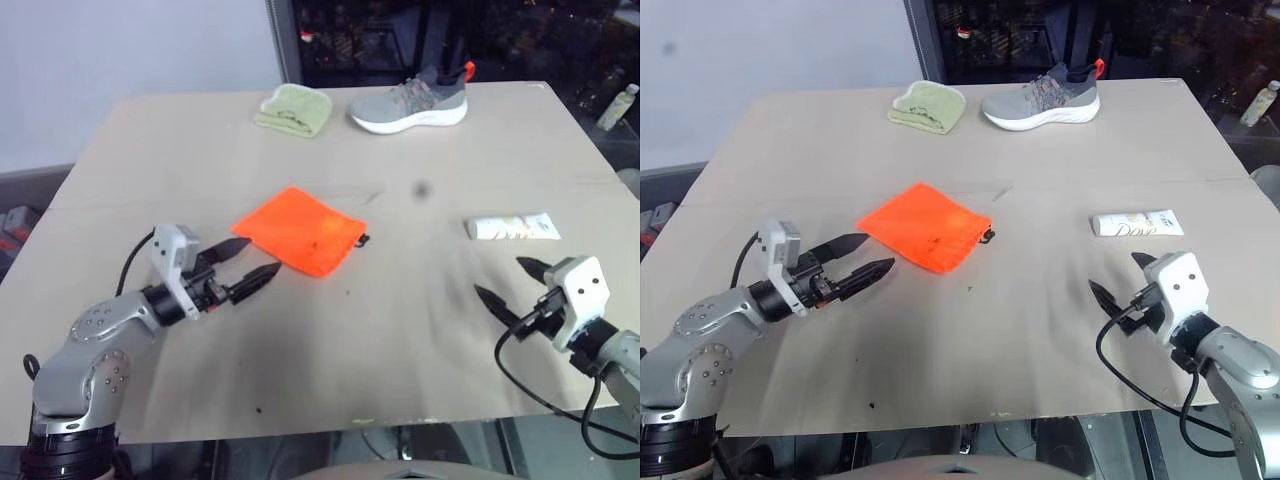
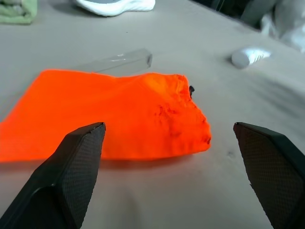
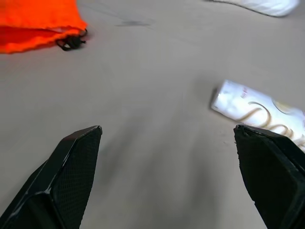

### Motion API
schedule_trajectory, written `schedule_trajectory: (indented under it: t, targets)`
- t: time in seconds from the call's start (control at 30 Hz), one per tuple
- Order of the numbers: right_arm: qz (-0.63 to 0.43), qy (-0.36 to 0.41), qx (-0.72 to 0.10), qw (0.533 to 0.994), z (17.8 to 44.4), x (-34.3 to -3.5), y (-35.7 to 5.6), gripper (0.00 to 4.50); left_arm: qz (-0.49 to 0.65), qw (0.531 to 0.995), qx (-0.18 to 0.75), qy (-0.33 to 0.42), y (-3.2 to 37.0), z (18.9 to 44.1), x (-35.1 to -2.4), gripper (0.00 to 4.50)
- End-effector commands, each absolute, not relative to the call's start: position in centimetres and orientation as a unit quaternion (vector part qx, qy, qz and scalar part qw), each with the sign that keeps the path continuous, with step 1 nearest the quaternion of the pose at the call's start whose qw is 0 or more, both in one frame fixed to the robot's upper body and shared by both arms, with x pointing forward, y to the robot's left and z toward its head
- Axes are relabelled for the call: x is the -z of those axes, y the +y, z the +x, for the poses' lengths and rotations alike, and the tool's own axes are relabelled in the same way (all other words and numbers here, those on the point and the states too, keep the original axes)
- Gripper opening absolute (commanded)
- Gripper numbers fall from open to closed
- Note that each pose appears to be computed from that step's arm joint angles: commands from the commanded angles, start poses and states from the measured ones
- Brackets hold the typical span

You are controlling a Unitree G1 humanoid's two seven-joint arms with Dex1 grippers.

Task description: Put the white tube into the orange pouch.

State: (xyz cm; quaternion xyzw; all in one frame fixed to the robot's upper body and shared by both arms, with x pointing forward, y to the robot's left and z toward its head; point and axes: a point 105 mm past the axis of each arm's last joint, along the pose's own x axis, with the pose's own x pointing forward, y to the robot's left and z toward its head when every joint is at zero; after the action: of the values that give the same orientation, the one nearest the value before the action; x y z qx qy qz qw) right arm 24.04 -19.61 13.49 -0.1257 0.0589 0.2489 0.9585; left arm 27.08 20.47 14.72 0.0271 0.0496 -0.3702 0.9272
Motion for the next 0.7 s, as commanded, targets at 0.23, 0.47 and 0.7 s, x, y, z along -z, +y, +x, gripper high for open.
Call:
schedule_trajectory:
  t: [0.23, 0.47, 0.7]
  targets:
    - [-0.139, 0.041, -0.301, 0.942, 22.8, -14.8, -17.2, 4.5, 0.256, 0.89, 0.376, -0.014, 18.6, 27.6, -14.7, 4.47]
    - [-0.136, 0.039, -0.308, 0.941, 22.4, -15.0, -16.0, 4.5, 0.109, 0.916, 0.385, 0.027, 16.8, 28.3, -15.5, 4.47]
    - [-0.133, 0.032, -0.299, 0.944, 22.4, -15.3, -15.5, 4.5, 0.15, 0.926, 0.338, 0.078, 15.1, 29.6, -13.9, 4.47]
